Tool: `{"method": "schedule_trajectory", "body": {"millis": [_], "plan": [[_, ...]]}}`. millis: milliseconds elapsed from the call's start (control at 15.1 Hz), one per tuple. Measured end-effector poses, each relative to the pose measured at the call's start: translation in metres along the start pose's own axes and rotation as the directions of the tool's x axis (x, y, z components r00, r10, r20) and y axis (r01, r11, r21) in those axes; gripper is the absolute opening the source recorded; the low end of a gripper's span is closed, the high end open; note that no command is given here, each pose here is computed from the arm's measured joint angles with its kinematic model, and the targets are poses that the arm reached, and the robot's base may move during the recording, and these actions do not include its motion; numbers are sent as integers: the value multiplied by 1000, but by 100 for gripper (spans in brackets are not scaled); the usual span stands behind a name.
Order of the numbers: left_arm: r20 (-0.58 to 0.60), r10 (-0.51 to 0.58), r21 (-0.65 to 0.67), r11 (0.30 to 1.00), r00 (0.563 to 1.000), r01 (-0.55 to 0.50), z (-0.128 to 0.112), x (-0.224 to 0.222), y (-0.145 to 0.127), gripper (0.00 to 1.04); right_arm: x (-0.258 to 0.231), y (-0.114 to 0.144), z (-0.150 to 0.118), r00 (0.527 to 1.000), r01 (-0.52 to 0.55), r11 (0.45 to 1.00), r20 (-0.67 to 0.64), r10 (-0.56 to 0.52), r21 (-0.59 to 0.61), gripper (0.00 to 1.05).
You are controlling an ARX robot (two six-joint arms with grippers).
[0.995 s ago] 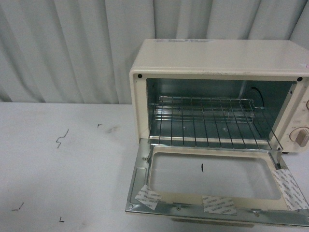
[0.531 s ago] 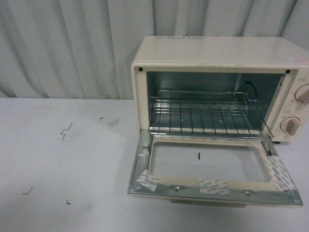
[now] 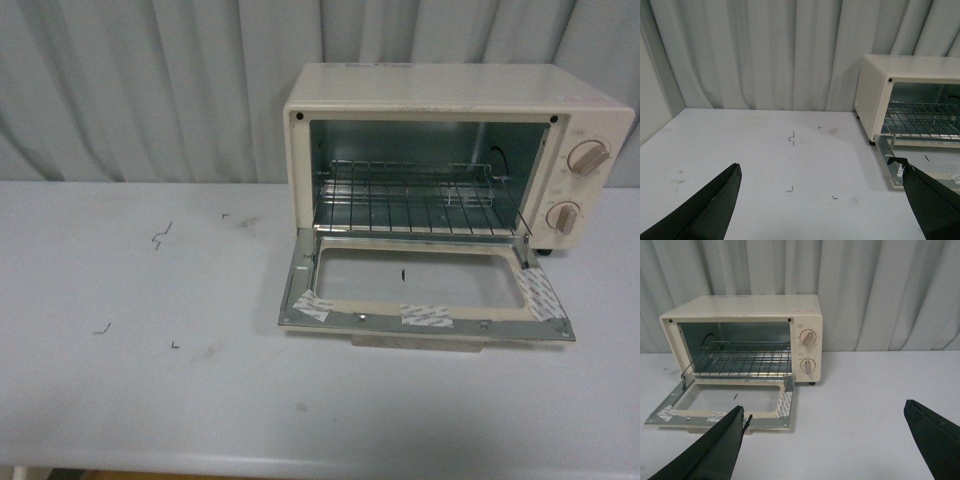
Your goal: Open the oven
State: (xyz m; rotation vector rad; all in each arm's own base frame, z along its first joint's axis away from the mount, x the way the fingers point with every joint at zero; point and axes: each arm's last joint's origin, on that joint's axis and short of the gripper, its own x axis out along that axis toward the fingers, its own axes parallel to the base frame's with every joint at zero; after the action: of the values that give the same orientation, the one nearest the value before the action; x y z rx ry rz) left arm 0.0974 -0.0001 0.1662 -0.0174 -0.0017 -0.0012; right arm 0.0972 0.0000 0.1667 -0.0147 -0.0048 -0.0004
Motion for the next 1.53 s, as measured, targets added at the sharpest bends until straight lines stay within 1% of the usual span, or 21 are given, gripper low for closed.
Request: {"method": "schedule_trajectory", "body": {"millis": [1526], "plan": [[0,0,0,1000,1000,0,0,0,0,98,0,0,0,1000,0,1000,0,0,0,98]]}}
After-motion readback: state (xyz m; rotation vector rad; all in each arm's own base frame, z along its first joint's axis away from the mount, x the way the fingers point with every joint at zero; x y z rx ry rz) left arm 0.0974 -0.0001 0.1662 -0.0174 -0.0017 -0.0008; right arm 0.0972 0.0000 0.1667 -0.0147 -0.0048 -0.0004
